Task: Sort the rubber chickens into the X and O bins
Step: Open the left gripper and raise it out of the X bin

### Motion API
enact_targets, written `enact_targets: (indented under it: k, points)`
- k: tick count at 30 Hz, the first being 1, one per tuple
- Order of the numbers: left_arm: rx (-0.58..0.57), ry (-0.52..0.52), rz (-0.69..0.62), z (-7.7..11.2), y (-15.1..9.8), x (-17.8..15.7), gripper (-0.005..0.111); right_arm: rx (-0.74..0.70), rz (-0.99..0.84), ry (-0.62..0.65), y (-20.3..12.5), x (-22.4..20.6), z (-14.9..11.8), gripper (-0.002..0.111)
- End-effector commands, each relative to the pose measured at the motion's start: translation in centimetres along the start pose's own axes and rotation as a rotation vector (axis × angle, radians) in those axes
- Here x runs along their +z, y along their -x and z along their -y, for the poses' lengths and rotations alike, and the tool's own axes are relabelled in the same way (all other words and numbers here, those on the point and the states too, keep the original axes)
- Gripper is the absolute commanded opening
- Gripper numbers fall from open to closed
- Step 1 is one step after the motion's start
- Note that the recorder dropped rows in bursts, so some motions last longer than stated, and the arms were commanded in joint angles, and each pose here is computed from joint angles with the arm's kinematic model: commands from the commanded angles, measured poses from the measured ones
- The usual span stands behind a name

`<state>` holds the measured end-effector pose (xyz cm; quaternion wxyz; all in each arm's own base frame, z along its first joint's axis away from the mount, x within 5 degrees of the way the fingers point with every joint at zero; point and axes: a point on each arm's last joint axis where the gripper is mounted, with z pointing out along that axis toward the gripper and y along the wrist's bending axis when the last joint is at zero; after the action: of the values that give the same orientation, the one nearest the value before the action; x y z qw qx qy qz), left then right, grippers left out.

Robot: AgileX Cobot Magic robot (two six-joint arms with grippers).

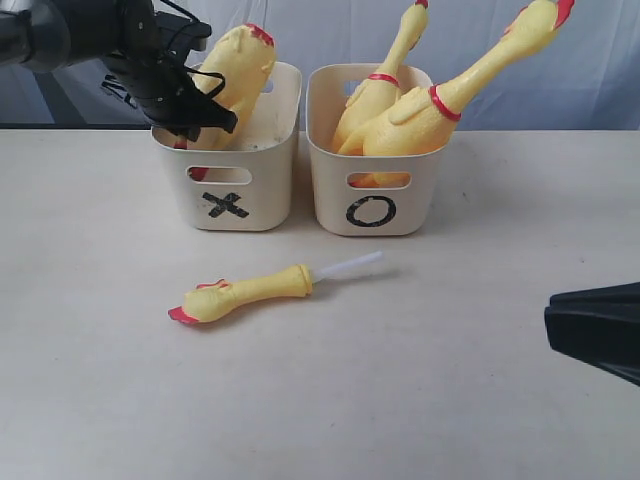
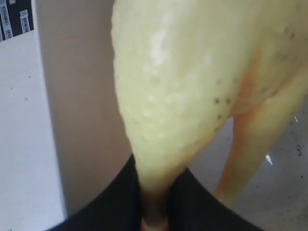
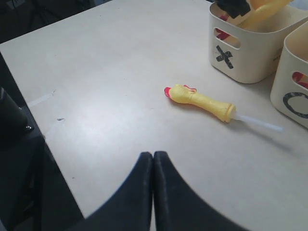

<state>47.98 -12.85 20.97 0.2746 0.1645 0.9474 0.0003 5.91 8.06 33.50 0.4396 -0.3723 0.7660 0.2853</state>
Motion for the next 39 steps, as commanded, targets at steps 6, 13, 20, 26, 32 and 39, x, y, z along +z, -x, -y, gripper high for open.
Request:
enact_targets:
  k: [6, 13, 20, 26, 32, 39]
  points:
    - [-0.019, -0.011, 0.037, 0.0, 0.5, -0.3, 0.042, -0.005, 0.0, -0.003, -0.1, 0.0, 0.0, 0.0]
    - [-0.018, -0.011, 0.028, 0.0, 0.5, -0.4, 0.042, -0.005, -0.001, -0.002, -0.1, 0.0, 0.0, 0.0]
    - [-0.025, -0.014, 0.037, -0.1, 1.0, -3.0, 0.042, -0.006, 0.0, -0.004, -0.1, 0.0, 0.0, 0.0]
    - [0.055, -0.023, 0.035, -0.3, 1.4, -7.1, 0.042, -0.015, 0.002, -0.011, -0.1, 0.0, 0.1, 0.0]
    - [0.1, -0.063, -0.02, -0.1, 0.9, -10.6, 0.025, -0.025, 0.002, -0.021, -0.1, 0.0, 0.2, 0.0]
    - [0.127, -0.106, -0.083, 0.4, -0.2, -13.5, 0.0, -0.034, 0.008, -0.035, -0.1, 0.0, 0.3, 0.0]
